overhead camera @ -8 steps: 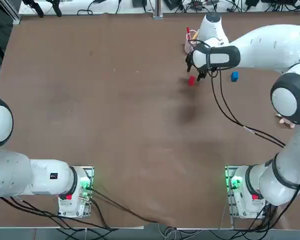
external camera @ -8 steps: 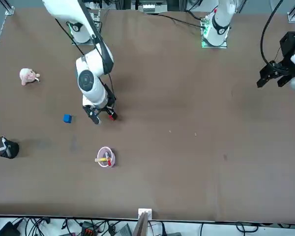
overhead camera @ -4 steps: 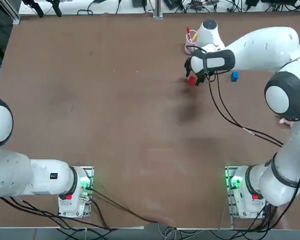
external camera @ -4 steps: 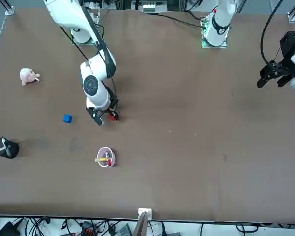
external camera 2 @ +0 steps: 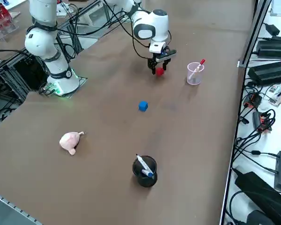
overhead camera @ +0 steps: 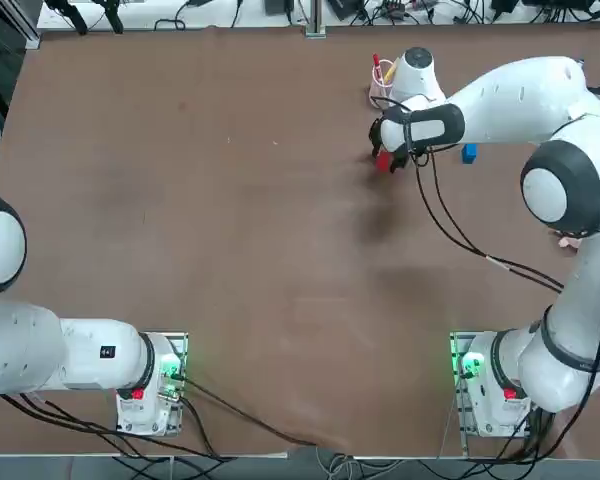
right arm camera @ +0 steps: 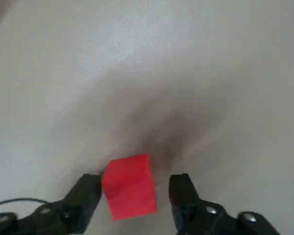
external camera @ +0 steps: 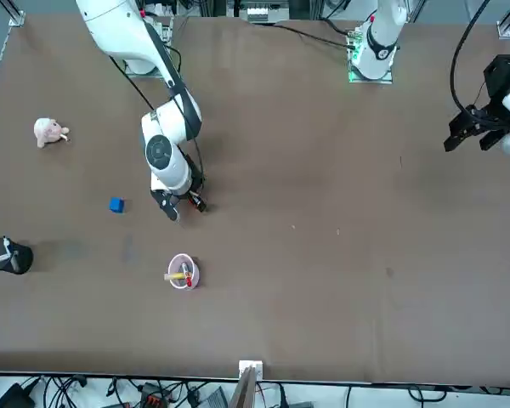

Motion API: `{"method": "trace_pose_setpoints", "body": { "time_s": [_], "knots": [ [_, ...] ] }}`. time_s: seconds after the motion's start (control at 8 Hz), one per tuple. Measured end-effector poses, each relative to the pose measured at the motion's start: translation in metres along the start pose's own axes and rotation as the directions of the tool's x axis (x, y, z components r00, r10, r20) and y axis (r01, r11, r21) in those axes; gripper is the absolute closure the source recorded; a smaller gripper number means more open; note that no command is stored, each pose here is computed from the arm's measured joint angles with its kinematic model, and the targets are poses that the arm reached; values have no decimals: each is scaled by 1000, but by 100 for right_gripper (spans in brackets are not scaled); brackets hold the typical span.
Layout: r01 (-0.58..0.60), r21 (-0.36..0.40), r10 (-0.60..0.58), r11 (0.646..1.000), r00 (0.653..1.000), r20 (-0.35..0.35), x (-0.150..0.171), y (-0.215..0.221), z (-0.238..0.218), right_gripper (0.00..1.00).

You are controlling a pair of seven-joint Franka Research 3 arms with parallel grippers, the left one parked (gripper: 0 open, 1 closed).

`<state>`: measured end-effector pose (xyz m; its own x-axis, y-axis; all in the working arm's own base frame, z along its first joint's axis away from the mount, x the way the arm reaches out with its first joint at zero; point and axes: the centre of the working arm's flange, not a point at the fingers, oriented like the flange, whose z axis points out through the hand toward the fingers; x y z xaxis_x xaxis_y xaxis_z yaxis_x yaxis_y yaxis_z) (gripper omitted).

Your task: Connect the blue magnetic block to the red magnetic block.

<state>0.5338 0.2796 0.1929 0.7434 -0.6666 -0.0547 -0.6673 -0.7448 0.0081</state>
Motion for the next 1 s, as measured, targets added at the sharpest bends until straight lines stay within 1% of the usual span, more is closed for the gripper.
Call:
{"method": "trace_pose_setpoints", "body": {
  "time_s": [0.12, 0.25, 0.38, 0.5, 0.62, 0.75, 0.88, 1.0],
  "knots": [
    [-3, 3, 3, 1000, 1000, -1, 0, -1, -1, 36],
    [-25, 11, 25, 1000, 1000, -5, 2, -2, -4, 51],
    [-73, 25, 74, 997, 997, -11, 6, -4, -12, 51],
    [-148, 44, 149, 988, 989, -21, 17, -3, -28, 51],
    [-246, 61, 248, 967, 968, -34, 39, 4, -49, 51],
    [-363, 70, 366, 929, 930, -43, 71, 21, -73, 51],
    [-476, 58, 479, 878, 877, -43, 105, 44, -92, 51],
    [-584, 41, 586, 810, 810, -40, 134, 68, -101, 51]
  ]
}}
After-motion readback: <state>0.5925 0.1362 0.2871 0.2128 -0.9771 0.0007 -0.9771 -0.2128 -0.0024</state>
